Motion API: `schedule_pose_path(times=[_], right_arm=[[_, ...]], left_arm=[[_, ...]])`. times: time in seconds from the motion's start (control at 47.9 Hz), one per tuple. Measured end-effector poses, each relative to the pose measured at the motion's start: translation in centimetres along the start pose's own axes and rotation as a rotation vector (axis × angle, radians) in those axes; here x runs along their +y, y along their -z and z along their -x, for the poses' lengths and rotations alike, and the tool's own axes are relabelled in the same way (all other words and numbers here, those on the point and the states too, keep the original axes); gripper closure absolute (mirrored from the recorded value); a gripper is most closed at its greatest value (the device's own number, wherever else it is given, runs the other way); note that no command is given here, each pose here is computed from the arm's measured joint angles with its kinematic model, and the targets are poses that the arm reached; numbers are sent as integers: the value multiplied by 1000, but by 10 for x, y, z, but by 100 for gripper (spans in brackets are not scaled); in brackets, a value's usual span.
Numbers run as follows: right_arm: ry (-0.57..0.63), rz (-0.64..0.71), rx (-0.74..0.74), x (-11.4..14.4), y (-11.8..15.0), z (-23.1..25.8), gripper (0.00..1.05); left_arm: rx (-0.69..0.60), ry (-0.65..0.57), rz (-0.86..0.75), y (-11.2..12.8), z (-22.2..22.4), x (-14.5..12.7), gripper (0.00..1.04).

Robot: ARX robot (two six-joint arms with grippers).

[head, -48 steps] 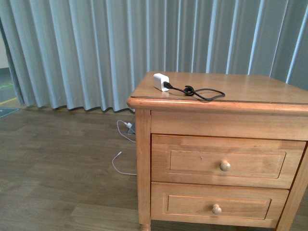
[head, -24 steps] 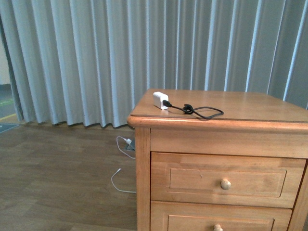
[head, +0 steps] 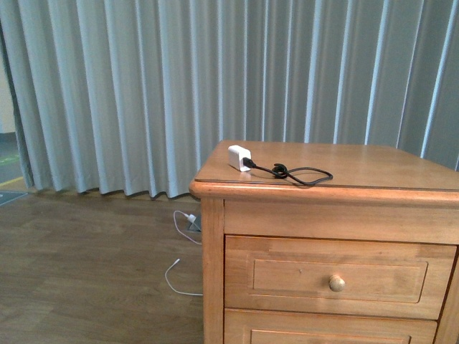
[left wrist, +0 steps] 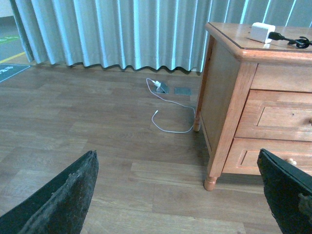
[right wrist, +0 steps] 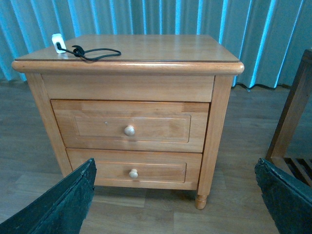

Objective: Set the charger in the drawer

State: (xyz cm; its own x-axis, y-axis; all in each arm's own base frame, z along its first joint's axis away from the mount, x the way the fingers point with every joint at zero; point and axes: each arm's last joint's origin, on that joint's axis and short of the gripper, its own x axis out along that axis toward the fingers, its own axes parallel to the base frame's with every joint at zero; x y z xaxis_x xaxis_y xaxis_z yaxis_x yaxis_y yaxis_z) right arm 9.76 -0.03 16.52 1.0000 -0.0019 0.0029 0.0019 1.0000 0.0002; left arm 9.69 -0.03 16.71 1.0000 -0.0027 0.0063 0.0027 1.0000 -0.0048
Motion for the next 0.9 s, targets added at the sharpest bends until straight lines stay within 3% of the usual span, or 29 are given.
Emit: schedule_pose_path(times=[0.334, 0.459, 0.898], right_arm=[[2, -2, 1, 0, 0, 0, 8], [55, -141, 102, 1, 6, -9, 8], [-57, -96, 181, 26, 2, -86, 8]], left_arm=[[0, 0, 0, 0, 0, 0, 6], [0, 0, 0, 0, 0, 0, 6], [0, 0, 0, 0, 0, 0, 6]])
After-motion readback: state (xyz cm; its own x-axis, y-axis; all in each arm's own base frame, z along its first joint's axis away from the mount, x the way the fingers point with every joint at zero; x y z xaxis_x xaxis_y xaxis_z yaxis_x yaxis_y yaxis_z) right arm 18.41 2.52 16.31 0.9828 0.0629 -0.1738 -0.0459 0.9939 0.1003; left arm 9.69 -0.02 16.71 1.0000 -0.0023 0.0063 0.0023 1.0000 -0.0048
